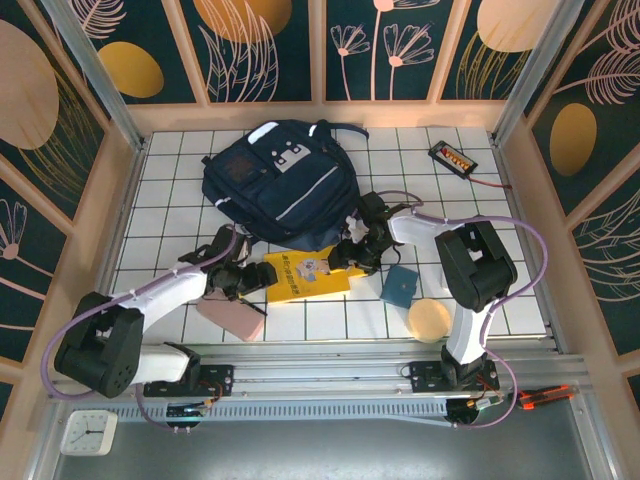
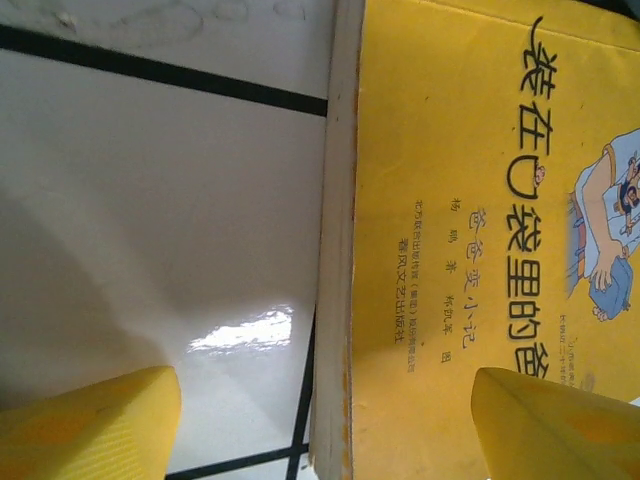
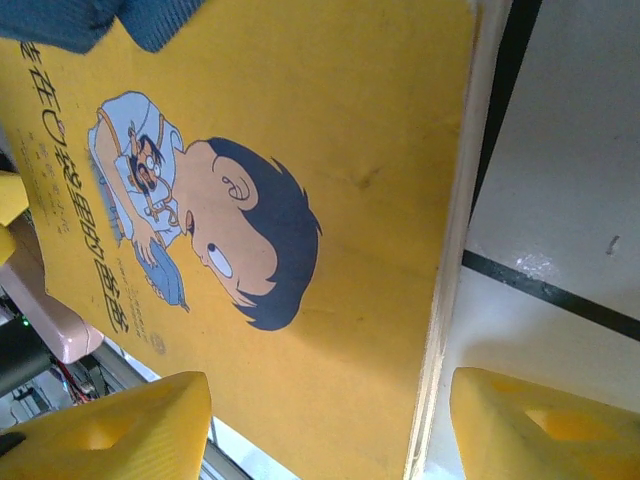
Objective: Pack books, pencil case, and school supplies into a backpack
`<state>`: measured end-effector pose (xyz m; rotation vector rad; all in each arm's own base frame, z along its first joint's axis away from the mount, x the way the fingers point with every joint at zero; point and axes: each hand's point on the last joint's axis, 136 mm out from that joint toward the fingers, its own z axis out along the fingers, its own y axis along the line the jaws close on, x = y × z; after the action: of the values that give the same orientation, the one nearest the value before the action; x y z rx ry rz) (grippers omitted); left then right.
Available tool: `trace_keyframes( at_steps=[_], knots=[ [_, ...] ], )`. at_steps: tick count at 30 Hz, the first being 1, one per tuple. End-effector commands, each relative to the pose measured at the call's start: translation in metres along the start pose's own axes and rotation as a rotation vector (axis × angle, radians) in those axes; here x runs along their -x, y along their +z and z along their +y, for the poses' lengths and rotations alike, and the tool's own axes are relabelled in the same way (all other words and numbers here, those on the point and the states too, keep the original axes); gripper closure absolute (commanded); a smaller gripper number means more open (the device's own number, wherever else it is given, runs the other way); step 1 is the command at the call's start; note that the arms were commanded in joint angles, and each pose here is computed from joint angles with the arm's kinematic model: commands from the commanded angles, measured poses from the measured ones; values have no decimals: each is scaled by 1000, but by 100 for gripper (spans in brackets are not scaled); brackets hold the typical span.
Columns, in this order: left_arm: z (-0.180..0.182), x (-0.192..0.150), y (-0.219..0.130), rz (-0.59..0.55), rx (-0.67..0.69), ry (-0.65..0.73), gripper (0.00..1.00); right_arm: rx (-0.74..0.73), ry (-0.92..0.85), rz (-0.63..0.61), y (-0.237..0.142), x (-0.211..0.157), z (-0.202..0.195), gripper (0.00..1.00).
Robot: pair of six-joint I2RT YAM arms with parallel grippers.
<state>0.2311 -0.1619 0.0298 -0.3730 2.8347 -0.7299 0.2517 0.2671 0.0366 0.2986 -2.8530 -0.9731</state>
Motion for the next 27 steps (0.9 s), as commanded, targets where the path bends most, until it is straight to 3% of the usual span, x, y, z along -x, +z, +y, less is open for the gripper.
trace_keyframes(
  at_steps=[1, 10, 27],
  knots=[
    [-7, -1, 10, 7, -77, -59, 25, 31, -22, 26, 5, -8, 3, 35],
    [-31, 14, 22, 4, -173, -52, 32, 90, -46, 18, 5, -6, 14, 36],
    [-75, 26, 5, -15, -365, 8, 44, 143, -84, 9, 3, 2, 26, 37]
  ],
)
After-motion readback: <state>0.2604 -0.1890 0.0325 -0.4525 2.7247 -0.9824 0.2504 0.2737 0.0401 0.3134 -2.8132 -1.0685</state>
